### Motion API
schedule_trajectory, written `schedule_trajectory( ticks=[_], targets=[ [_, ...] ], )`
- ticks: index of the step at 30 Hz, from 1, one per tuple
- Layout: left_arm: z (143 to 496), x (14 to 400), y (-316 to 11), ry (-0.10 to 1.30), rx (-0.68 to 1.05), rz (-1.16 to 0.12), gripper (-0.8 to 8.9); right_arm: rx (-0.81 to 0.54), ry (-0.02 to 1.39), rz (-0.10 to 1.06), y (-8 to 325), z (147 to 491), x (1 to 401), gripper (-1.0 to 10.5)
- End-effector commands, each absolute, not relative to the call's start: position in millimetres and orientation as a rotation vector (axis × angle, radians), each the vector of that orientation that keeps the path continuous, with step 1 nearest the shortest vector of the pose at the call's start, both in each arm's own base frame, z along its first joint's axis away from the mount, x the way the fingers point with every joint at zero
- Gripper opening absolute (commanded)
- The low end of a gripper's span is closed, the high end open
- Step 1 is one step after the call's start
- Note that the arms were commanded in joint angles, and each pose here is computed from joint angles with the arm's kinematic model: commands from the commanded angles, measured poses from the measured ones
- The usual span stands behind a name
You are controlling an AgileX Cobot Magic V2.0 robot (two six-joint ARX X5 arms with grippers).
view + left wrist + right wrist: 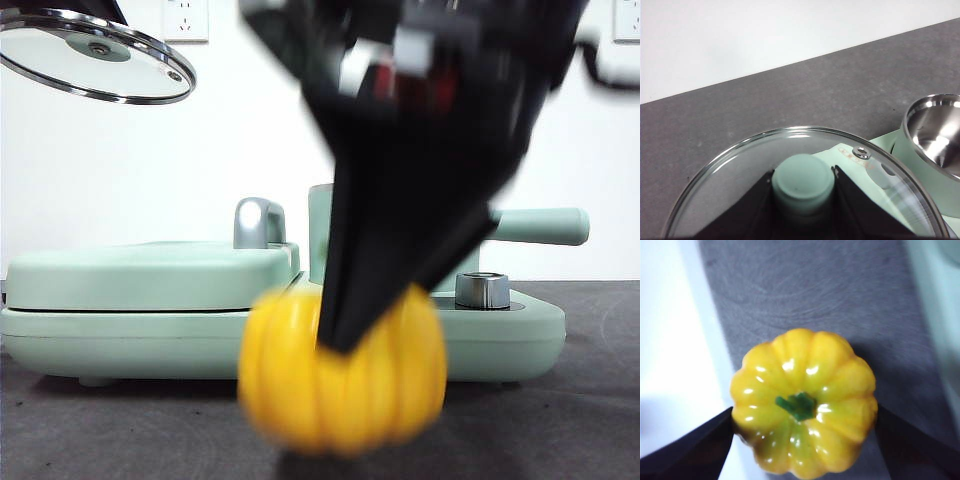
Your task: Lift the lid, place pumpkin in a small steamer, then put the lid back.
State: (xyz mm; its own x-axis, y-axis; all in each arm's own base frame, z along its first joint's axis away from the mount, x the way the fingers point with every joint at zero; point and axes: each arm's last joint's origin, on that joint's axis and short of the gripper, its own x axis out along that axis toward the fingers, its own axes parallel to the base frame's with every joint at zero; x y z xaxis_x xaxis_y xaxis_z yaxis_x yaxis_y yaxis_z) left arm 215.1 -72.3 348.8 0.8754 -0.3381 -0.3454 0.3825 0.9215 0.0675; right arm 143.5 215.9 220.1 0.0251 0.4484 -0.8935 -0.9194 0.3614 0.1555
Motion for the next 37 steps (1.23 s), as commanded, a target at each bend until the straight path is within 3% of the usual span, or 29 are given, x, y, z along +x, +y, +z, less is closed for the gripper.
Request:
schedule_trajectory(
  ticks=[1, 7, 11, 23, 30, 37],
  targets=[
    [358.6, 214.3, -72.4, 0.281, 0.132, -0.378, 0.16, -0.463, 1.137, 1.055, 211.1, 241.0, 142.6, 3.6],
    [359.4, 214.5, -72.5, 0.272, 0.131, -0.378, 0.16, -0.341, 1.287, 0.889, 192.4, 280.3, 147.3, 3.6],
    [359.5, 214.6, -72.5, 0.271, 0.131, -0.378, 0.16, -0.302, 1.300, 0.837, 183.5, 303.5, 155.4, 3.6],
    [359.6, 214.6, -72.5, 0.270, 0.130, -0.378, 0.16, -0.191, 1.198, 0.654, 157.0, 347.3, 203.6, 3.6],
    [359.6, 214.6, -72.5, 0.270, 0.130, -0.378, 0.16, -0.244, 1.131, 0.578, 159.2, 359.5, 247.5, 3.6],
    [359.6, 214.6, -72.5, 0.270, 0.129, -0.378, 0.16, -0.277, 1.066, 0.571, 173.3, 362.5, 290.0, 3.6]
  ],
)
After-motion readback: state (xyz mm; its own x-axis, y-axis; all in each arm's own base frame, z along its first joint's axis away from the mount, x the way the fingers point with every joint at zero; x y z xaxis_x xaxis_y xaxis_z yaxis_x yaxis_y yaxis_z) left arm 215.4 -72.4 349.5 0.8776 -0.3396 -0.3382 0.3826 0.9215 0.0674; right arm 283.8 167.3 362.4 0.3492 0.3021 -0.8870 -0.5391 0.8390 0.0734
